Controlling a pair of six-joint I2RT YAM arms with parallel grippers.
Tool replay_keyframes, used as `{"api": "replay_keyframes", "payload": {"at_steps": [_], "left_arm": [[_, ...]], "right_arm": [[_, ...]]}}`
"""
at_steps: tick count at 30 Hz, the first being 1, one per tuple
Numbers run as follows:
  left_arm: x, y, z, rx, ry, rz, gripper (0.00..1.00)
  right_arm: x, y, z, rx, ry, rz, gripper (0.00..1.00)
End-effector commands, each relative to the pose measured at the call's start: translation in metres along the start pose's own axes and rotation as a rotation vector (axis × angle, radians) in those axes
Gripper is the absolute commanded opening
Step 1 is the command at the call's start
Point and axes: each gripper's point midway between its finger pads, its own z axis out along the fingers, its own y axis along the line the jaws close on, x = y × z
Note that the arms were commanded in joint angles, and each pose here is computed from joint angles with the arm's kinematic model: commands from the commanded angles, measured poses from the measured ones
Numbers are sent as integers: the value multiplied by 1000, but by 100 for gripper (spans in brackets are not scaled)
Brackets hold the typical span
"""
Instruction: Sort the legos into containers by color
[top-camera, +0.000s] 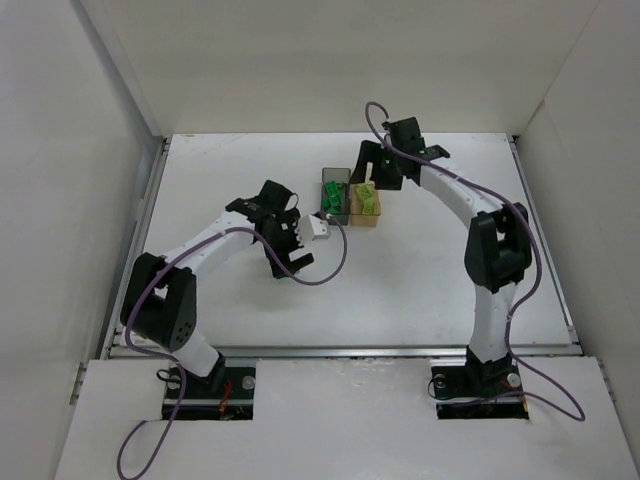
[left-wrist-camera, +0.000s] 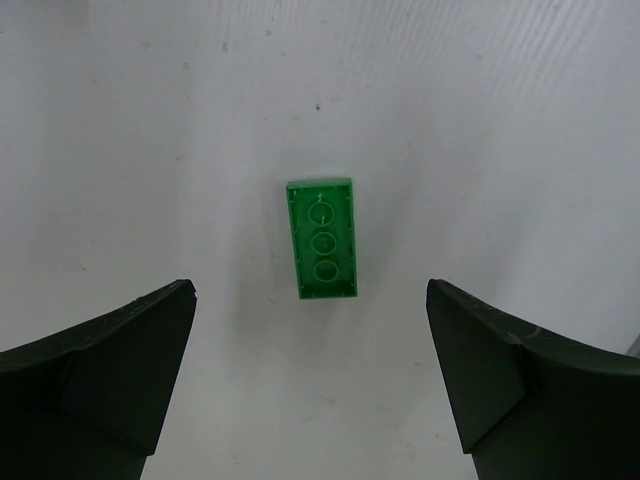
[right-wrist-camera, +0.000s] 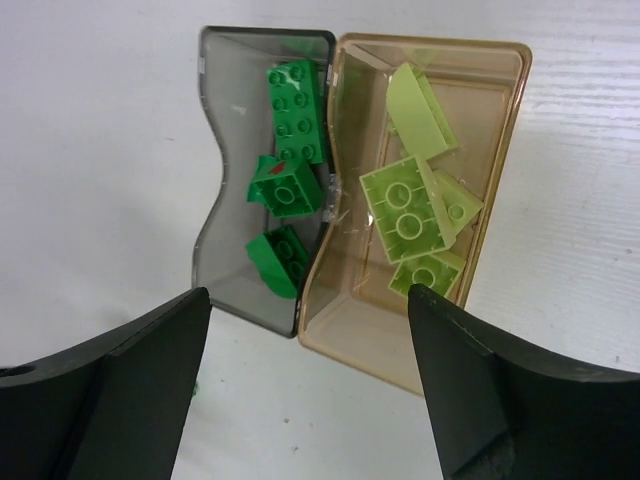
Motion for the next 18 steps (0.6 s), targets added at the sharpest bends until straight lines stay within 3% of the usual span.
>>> {"api": "replay_keyframes", "payload": {"at_steps": [1,4,14,18], "left_arm": [[1,20,11,-97,26,125,100],[11,24,27,-101,69,150,100],[35,3,65,7,144,192,100],[44,3,72,20,179,184,82]], "right_arm": [[-43,36,-58,-58,-153,-87,85],[-47,45,-87,-79,-199,-117,85],[-34,43,-114,-82,-230,-131,85],[-34,43,-121,-79,-243,-132,85]]}}
